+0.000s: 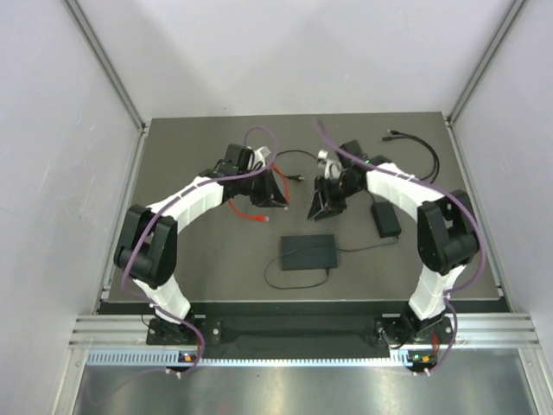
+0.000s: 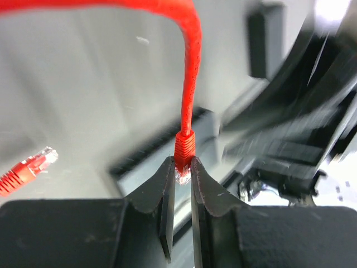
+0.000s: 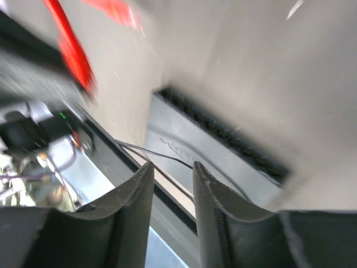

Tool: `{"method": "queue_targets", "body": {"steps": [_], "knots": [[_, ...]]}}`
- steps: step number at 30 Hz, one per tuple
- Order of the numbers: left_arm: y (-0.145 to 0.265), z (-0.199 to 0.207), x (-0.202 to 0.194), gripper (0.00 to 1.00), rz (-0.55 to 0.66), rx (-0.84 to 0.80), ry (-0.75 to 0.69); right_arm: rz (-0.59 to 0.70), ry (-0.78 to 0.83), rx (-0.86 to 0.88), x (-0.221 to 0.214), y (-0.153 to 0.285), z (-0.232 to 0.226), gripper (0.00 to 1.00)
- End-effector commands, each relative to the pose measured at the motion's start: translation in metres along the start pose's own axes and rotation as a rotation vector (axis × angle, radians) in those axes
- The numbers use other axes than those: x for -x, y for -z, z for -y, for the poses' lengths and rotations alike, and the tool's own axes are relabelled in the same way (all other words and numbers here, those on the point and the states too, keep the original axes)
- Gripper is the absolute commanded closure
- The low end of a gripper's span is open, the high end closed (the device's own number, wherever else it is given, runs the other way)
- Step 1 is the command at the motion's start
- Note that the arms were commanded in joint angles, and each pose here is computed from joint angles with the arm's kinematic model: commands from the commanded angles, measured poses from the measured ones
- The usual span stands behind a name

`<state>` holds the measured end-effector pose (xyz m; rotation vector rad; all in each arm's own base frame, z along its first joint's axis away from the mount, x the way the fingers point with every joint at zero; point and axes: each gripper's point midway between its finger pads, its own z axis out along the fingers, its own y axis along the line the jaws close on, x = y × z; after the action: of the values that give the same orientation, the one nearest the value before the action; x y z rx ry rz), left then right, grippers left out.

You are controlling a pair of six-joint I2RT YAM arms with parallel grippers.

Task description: Pull the plug from the switch port

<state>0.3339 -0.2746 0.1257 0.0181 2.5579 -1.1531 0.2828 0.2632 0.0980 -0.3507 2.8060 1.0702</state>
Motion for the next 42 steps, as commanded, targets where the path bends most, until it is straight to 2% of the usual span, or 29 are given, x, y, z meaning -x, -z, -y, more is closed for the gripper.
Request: {"method": "queue_targets", "body": {"steps": [1, 8, 15, 24, 27, 32, 33, 35, 36, 37, 38, 39, 42], "knots": [[0.016, 0.049, -0.016, 1.00, -0.042, -0.091, -0.101, 0.133, 0.092, 0.061, 0.033, 0.053, -0.029, 0.64], [0.014, 0.101, -0.064, 1.00, -0.165, -0.208, -0.170, 0.233, 0.195, 0.127, 0.053, 0.085, -0.061, 0.59], [0.022, 0.116, -0.069, 1.00, -0.155, -0.246, -0.177, 0.284, 0.240, 0.163, 0.049, 0.108, -0.074, 0.57], [0.025, 0.133, -0.080, 1.00, -0.187, -0.302, -0.177, 0.268, 0.223, 0.233, 0.044, 0.098, -0.079, 0.59], [0.026, 0.139, -0.083, 1.00, -0.194, -0.315, -0.185, 0.267, 0.207, 0.224, 0.047, 0.095, -0.075, 0.62], [0.028, 0.140, -0.086, 1.00, -0.202, -0.324, -0.190, 0.275, 0.155, 0.198, 0.052, 0.089, -0.068, 0.75], [0.029, 0.140, -0.087, 1.00, -0.206, -0.325, -0.190, 0.277, 0.148, 0.200, 0.055, 0.087, -0.067, 0.79], [0.028, 0.136, -0.088, 1.00, -0.210, -0.312, -0.197, 0.281, 0.122, 0.191, 0.057, 0.086, -0.066, 0.97], [0.027, 0.135, -0.085, 0.98, -0.199, -0.295, -0.200, 0.287, 0.108, 0.180, 0.059, 0.086, -0.063, 1.00], [0.027, 0.131, -0.087, 0.89, -0.211, -0.275, -0.191, 0.294, 0.084, 0.171, 0.061, 0.087, -0.062, 1.00], [0.026, 0.130, -0.085, 0.77, -0.206, -0.267, -0.202, 0.308, 0.065, 0.150, 0.064, 0.087, -0.058, 1.00], [0.026, 0.131, -0.079, 0.57, -0.179, -0.250, -0.217, 0.322, 0.046, 0.144, 0.068, 0.090, -0.054, 1.00], [0.030, 0.125, -0.074, 0.45, -0.160, -0.197, -0.254, 0.367, -0.017, 0.165, 0.079, 0.100, -0.048, 1.00]]}}
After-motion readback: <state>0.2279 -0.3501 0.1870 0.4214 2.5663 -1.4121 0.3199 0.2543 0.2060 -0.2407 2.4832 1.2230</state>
